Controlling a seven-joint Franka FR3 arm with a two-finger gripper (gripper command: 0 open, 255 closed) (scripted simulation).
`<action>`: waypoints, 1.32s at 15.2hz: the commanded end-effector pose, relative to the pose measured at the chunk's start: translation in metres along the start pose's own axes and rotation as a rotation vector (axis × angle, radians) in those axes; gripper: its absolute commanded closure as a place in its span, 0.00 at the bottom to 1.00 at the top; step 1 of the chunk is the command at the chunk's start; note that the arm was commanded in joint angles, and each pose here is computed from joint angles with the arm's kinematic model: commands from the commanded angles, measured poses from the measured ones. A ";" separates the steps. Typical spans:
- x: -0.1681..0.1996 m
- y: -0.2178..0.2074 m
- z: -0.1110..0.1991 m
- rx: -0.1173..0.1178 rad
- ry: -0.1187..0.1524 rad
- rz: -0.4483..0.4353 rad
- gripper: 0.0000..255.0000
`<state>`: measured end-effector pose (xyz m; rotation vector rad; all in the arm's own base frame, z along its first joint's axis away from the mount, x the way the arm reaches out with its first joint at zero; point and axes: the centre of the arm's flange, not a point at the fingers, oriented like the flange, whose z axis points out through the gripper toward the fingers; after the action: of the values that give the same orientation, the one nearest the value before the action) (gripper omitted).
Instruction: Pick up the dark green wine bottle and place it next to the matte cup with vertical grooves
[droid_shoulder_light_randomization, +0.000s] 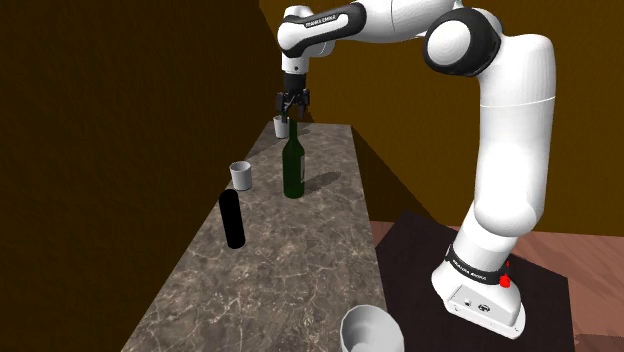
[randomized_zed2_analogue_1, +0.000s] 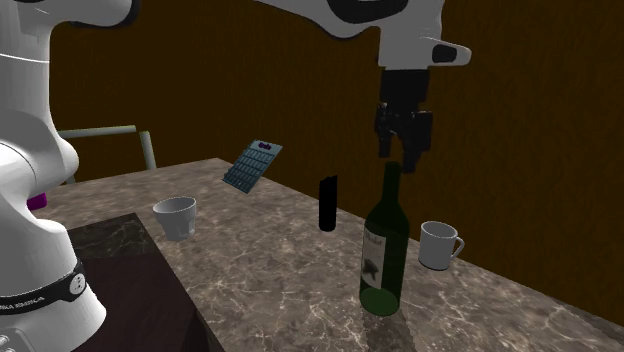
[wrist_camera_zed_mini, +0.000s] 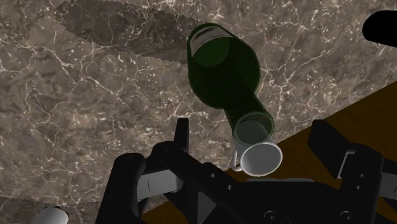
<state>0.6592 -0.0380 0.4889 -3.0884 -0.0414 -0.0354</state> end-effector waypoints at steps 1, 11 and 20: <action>0.000 0.000 0.010 0.000 0.000 0.000 0.00; 0.000 0.000 0.029 0.000 0.000 0.000 0.00; 0.000 0.000 0.029 0.000 0.000 0.000 1.00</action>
<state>0.6597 -0.0363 0.4599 -3.0883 -0.0416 -0.0366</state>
